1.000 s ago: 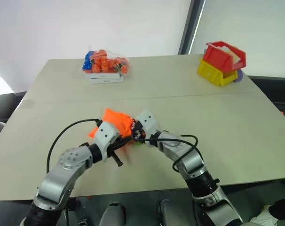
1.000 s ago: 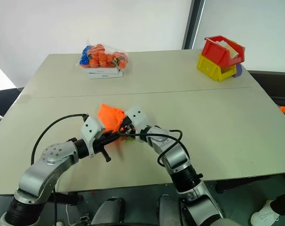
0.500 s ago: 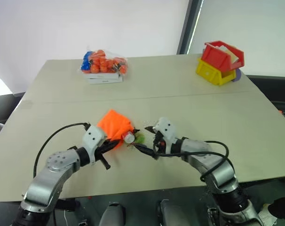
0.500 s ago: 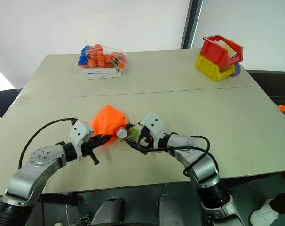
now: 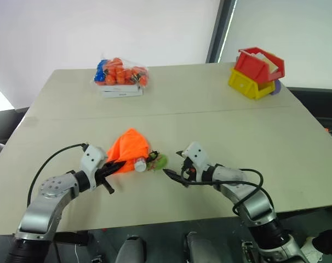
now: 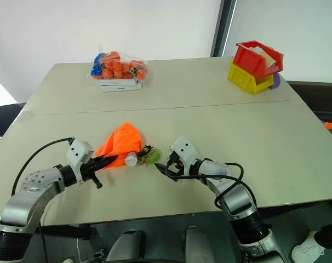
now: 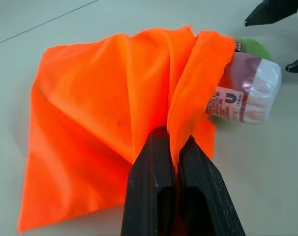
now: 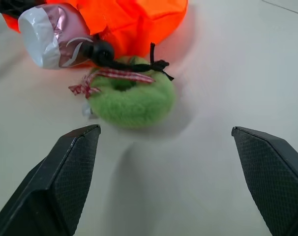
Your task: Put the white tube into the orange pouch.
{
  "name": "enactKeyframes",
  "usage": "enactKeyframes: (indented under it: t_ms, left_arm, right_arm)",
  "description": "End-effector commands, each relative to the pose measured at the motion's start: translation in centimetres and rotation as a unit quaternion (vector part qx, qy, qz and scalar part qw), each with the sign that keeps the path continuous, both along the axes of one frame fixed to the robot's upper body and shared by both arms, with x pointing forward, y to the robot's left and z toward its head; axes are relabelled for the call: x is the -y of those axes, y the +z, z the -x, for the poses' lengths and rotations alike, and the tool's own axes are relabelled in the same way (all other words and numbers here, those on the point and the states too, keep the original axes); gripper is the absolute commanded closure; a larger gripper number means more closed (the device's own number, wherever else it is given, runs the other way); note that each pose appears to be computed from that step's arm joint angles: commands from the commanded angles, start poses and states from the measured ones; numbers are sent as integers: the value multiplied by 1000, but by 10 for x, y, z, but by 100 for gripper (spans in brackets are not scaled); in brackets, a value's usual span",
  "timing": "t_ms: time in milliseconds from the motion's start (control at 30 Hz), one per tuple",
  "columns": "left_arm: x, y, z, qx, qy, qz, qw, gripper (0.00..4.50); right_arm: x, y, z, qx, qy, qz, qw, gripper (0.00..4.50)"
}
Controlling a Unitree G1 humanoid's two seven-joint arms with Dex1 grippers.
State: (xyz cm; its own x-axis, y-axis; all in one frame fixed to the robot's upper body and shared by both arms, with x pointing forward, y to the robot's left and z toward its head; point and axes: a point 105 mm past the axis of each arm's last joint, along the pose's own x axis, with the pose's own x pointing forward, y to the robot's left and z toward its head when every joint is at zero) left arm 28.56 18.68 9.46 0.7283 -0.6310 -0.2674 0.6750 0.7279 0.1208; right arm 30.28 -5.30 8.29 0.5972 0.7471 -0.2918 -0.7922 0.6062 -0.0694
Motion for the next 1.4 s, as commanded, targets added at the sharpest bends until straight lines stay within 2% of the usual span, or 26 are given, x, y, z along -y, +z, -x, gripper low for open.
enactKeyframes:
  t_ms: [33, 200, 367, 400, 433, 467, 533, 667, 700, 867, 1100, 1267, 1400]
  left_arm:
    - [-2, 2, -2, 7, 5, 0, 1000, 450]
    - [-1, 0, -3, 7, 8, 3, 1000, 450]
    - [0, -1, -1, 7, 7, 6, 1000, 450]
    - [1, 0, -1, 8, 7, 6, 1000, 450]
    - [1, 0, -1, 8, 8, 7, 1000, 450]
    - [1, 0, 0, 8, 8, 8, 1000, 450]
    - [0, 0, 0, 8, 8, 8, 1000, 450]
    - [0, 2, 0, 11, 8, 10, 1000, 450]
    - [0, 4, -1, 12, 7, 12, 1000, 450]
    - [5, 17, -7, 21, 5, 37, 999, 450]
    - [16, 26, -9, 9, -20, 61, 998, 450]
    - [22, 28, -13, 3, -28, 71, 997, 450]
    - [29, 27, -13, -2, -41, 75, 996, 450]
  right_arm:
    - [-13, 13, -5, 4, 2, -39, 999, 7]
    - [-21, 14, -8, -10, 1, -66, 998, 7]
    - [-20, 3, -12, -35, -20, -46, 998, 7]
    - [-19, 1, -14, -40, -27, -41, 998, 57]
    - [-17, -1, -14, -42, -31, -39, 998, 80]
    - [-17, -1, -14, -44, -33, -37, 998, 124]
    - [-15, -2, -14, -46, -34, -37, 998, 237]
    - [-15, 0, -10, -48, -25, -43, 998, 436]
    - [-14, 1, -10, -46, -25, -42, 998, 444]
    - [1, 14, -19, -14, -61, -51, 997, 444]
    - [49, 32, -41, 37, -149, -31, 988, 444]
    - [53, 35, -40, 62, -138, -2, 989, 444]
    - [40, 44, -26, 88, -85, -6, 992, 301]
